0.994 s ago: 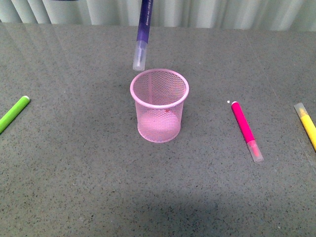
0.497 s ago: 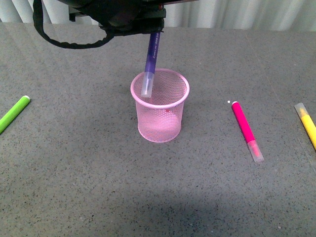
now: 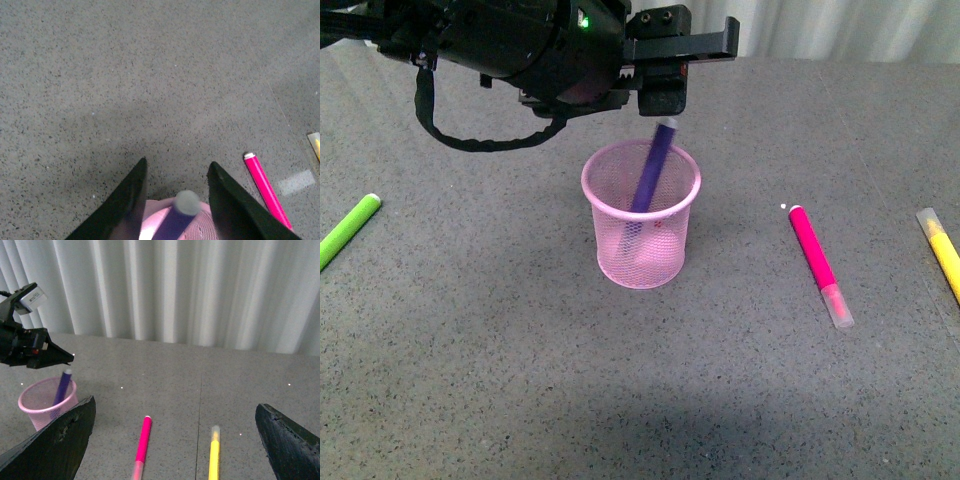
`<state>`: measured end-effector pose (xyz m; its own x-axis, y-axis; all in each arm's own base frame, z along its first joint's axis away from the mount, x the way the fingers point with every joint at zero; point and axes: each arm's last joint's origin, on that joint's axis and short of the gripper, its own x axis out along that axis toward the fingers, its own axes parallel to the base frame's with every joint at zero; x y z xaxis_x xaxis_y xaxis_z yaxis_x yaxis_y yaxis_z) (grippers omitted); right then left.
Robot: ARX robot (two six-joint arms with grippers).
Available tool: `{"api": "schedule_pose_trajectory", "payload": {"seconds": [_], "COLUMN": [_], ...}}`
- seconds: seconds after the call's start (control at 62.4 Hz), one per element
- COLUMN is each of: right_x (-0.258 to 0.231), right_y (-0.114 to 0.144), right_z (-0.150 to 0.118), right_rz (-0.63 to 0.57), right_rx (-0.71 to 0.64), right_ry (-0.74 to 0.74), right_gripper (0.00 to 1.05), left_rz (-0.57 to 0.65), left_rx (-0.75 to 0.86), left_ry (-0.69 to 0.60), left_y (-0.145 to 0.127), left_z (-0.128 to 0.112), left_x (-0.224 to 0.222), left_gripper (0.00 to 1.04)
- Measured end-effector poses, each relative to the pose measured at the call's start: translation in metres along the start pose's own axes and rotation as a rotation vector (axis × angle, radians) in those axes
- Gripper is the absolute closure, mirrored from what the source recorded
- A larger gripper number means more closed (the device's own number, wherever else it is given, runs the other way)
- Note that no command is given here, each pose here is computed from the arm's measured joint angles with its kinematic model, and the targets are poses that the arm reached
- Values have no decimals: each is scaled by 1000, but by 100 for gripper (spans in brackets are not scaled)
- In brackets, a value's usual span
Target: Insert purple and pink pens into pink cup
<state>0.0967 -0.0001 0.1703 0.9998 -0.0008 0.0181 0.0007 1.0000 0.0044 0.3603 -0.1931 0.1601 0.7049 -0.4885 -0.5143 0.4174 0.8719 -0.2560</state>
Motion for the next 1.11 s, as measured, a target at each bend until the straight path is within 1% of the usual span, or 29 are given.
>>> {"api": "schedule_pose_trajectory", "payload": {"seconds": [0.032,0.08,0.144,0.305,0.353,0.417,0.481,0.577,0.658,0.722,0.738,0.754,0.77,0.786,0.802,0.834,0.898,0.962,1.026,1.107], "right_x": [0,0,0,0,0,0,0,0,0,0,0,0,0,0,0,0,0,0,0,0], "right_y": [0,0,0,0,0,0,0,0,0,0,0,0,0,0,0,0,0,0,0,0], "right_z": [0,0,0,0,0,0,0,0,0,0,0,0,0,0,0,0,0,0,0,0], "right_rz": [0,0,0,0,0,0,0,0,0,0,0,0,0,0,0,0,-1,1,1,0], "right_rx": [0,0,0,0,0,0,0,0,0,0,0,0,0,0,0,0,0,0,0,0], "right_ry": [0,0,0,0,0,0,0,0,0,0,0,0,0,0,0,0,-1,-1,-1,-2], "right_gripper": [7,7,7,7,7,7,7,7,7,7,7,7,7,7,7,7,7,7,7,7], "left_rz": [0,1,3,15,30,55,102,180,270,331,355,377,397,411,419,449,485,485,488,498], "left_rx": [-1,-7,-17,-68,-85,-126,-165,-223,-264,-307,-324,-330,-308,-274,-244,-166,-51,23,67,88], "left_ry": [3,6,1,-53,-81,-123,-169,-232,-262,-265,-260,-258,-280,-330,-352,-436,-522,-570,-587,-605], "left_y": [0,0,0,3,6,13,24,43,62,81,87,92,98,103,105,110,109,101,94,91], "left_z": [-1,-3,-2,9,13,20,25,26,18,1,-8,-15,-22,-29,-33,-50,-78,-99,-108,-110], "left_x": [-1,-3,-8,-34,-44,-60,-78,-107,-134,-159,-167,-172,-175,-179,-180,-187,-197,-210,-219,-226], "left_gripper": [56,47,38,12,6,9,8,8,8,8,8,9,11,15,17,24,34,45,56,68]}}
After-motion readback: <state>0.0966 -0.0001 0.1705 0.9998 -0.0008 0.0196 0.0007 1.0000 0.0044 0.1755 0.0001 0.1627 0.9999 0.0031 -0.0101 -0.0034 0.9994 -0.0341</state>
